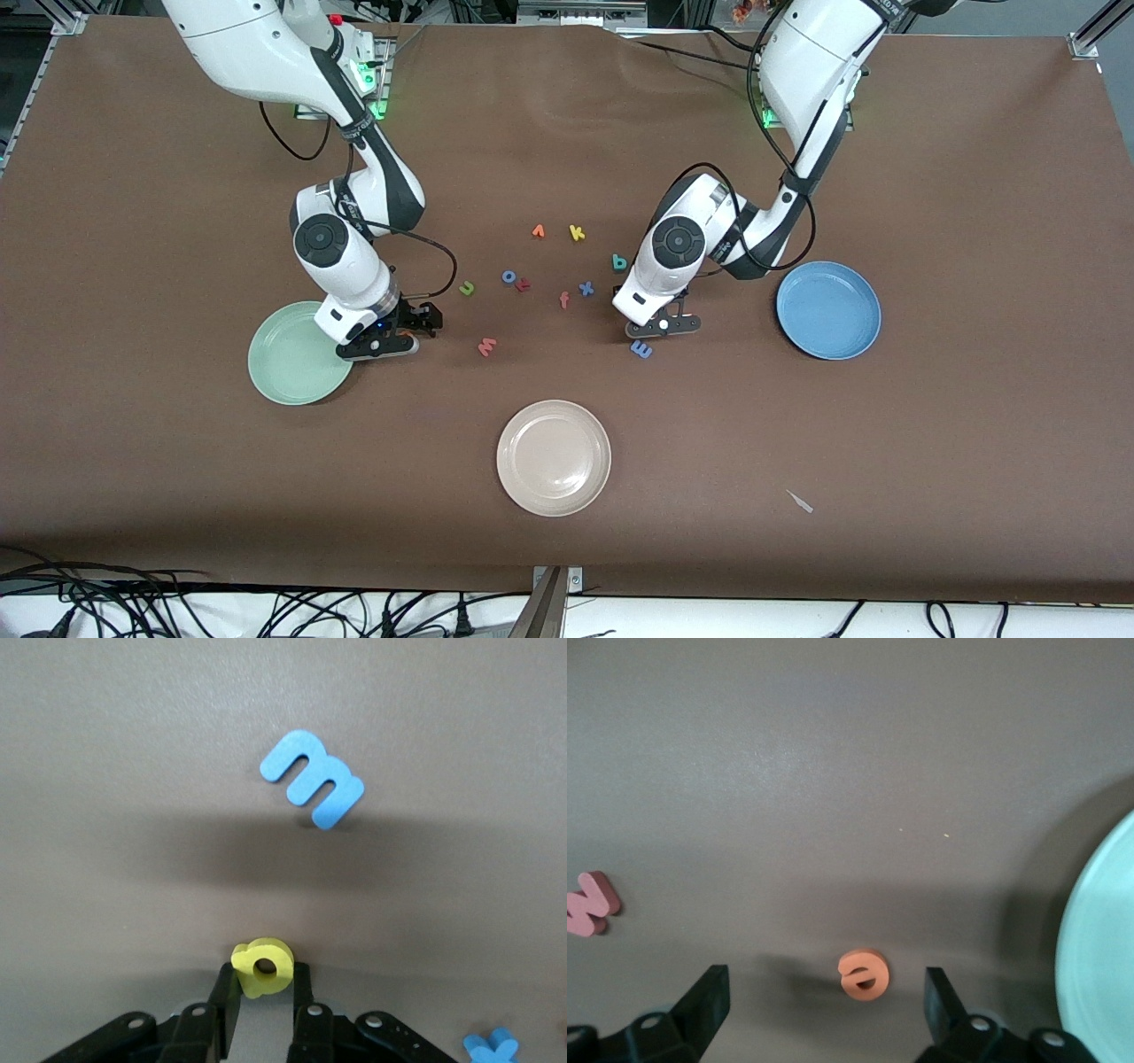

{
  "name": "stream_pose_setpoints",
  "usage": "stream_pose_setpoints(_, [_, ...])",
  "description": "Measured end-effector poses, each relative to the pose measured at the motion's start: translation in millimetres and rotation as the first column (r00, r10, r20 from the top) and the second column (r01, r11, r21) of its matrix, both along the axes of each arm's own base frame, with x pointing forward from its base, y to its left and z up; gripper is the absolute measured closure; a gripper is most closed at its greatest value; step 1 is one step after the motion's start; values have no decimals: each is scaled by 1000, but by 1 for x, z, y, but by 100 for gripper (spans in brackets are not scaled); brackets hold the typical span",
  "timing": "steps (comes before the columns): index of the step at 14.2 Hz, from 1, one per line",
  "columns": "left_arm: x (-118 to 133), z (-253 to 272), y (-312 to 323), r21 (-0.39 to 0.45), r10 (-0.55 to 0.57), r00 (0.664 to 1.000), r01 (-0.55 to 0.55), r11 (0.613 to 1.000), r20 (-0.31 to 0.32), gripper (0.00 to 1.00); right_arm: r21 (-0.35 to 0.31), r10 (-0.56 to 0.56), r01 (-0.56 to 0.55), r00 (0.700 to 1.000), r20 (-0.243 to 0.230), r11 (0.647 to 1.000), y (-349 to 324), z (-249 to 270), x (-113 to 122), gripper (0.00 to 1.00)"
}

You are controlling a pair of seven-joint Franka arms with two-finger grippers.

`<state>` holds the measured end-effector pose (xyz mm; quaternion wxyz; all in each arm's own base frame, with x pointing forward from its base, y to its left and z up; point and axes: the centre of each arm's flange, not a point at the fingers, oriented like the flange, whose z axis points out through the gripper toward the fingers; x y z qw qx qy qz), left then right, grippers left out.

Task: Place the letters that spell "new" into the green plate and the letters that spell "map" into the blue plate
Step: 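Grasp the yellow letter with the left gripper while the right gripper grasps the orange letter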

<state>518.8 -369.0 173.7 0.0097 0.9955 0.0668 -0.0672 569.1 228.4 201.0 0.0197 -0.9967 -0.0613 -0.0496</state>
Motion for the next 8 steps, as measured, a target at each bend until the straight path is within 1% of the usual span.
stream_pose_setpoints(1, [4, 1, 3, -1, 7, 1000, -7, 1000, 5, 72, 0, 2, -2, 1000, 4, 1000, 0, -3, 0, 5])
stream_pose_setpoints(2, [8, 3, 6, -1, 14, 1000, -14, 1000, 8, 72, -1, 5, -5, 1000, 6, 1000, 0, -6, 0, 8])
stream_pose_setpoints(3, [11, 3, 8, -1, 19, 1000, -19, 1000, 10, 72, -4, 9, -9, 1000, 6, 1000, 0, -9, -1, 8])
stream_pose_setpoints(4, [12, 4, 9, -1, 21, 1000, -21, 1000, 11, 72, -7, 12, -12, 1000, 5, 1000, 0, -11, -1, 11])
stream_pose_setpoints(6, [12, 3, 10, 3, 21, 1000, -22, 1000, 8, 72, -12, 19, -19, 1000, 8, 1000, -1, -13, -2, 11])
stream_pose_setpoints(8, [12, 4, 10, 5, 22, 1000, -22, 1000, 5, 72, -13, 23, -22, 1000, 22, 1000, -3, -16, -2, 11])
